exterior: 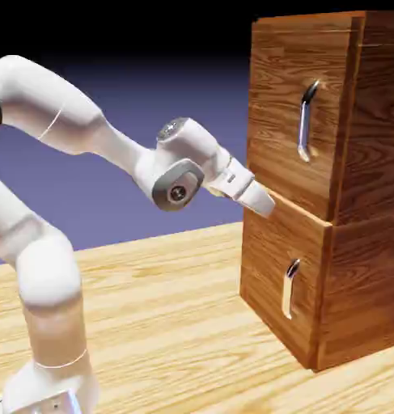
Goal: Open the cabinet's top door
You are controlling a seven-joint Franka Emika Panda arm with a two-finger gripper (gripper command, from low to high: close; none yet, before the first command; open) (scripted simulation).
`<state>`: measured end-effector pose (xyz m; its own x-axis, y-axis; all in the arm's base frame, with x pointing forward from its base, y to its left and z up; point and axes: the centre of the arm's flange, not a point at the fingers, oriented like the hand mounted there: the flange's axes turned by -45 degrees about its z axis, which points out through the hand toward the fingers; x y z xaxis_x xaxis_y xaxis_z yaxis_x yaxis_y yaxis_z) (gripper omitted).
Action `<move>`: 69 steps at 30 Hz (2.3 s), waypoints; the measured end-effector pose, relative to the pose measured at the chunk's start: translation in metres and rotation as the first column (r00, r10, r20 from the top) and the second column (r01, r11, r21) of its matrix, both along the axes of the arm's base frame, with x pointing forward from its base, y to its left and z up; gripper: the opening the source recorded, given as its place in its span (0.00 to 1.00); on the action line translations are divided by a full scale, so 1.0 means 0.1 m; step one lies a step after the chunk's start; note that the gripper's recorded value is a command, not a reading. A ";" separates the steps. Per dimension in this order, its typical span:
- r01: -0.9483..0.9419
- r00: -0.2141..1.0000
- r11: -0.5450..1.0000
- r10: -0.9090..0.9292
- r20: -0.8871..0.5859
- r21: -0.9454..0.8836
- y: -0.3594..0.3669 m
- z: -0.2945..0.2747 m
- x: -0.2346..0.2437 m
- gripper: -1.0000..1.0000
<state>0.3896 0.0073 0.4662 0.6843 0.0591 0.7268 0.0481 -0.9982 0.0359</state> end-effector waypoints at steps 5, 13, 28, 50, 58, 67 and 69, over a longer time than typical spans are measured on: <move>-0.020 0.997 1.000 0.021 0.075 -0.013 0.09 0.31 -0.01 0.50; -0.040 0.980 0.999 0.045 0.196 -0.028 0.17 0.75 -0.10 0.50; -0.050 0.909 0.998 0.058 0.413 -0.029 0.03 1.29 -0.34 0.50; -0.047 0.757 0.998 0.010 0.653 0.040 -0.78 1.33 -0.40 0.50; -0.050 0.729 0.997 -0.005 0.684 0.061 -0.98 1.24 -0.15 0.50; 0.023 0.727 0.998 -0.057 0.684 0.059 -0.85 1.23 -0.05 0.00; 0.074 0.723 0.996 -0.094 0.684 0.059 -0.77 1.23 -0.18 0.00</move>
